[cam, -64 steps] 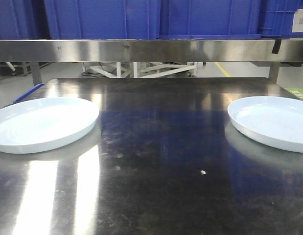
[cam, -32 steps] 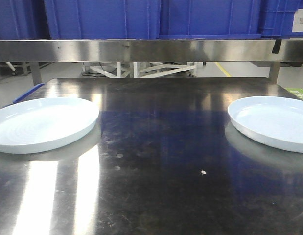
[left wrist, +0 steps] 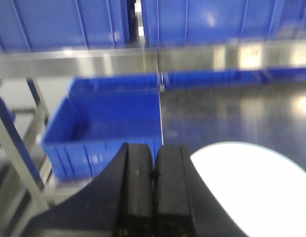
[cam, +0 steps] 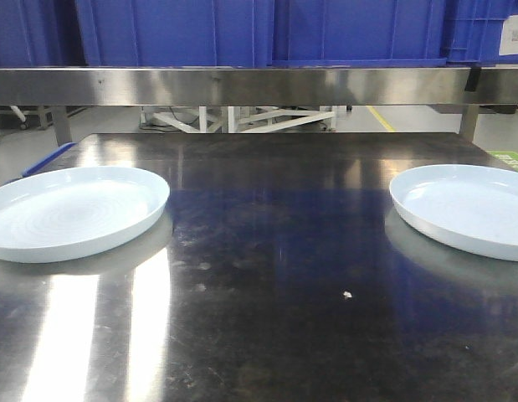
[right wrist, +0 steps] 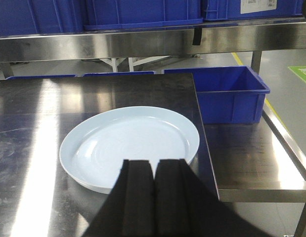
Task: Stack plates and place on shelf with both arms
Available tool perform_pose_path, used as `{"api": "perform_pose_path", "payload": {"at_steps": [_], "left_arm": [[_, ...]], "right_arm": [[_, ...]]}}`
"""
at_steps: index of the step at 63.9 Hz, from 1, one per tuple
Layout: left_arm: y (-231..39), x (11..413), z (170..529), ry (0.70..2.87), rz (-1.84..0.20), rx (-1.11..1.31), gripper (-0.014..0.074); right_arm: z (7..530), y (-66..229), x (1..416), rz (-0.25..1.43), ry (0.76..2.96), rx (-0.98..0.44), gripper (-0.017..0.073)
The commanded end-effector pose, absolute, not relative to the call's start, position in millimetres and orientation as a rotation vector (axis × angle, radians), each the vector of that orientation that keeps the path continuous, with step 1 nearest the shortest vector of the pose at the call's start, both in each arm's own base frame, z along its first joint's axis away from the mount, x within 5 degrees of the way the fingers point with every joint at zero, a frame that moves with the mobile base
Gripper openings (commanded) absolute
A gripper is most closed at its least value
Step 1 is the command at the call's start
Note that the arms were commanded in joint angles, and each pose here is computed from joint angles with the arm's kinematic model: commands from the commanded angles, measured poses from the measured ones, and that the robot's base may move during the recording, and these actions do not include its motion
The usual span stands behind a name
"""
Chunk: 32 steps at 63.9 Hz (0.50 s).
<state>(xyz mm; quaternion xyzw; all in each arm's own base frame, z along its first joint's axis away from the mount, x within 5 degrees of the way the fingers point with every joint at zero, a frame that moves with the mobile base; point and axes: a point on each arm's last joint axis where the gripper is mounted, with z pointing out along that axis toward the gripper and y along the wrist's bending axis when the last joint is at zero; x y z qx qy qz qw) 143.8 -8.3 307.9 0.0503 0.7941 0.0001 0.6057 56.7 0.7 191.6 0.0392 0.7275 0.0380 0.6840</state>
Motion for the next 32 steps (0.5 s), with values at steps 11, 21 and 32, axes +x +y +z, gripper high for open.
{"api": "perform_pose_path", "payload": {"at_steps": [11,21,32], "left_arm": [[-17.6,211.7,315.1,2.074,-0.142,0.031,0.0090],[-21.5,250.0,302.5,2.230,-0.205,-0.012,0.0090],[-11.4,286.7,288.2,2.454,-0.271,-0.096,0.0090]], "right_arm": [[201.2,-0.6,55.4,0.069,1.522,0.087,0.0057],[201.2,-0.6,55.4,0.069,1.522,0.087,0.0057],[201.2,-0.6,55.4,0.069,1.522,0.087,0.0057]]}}
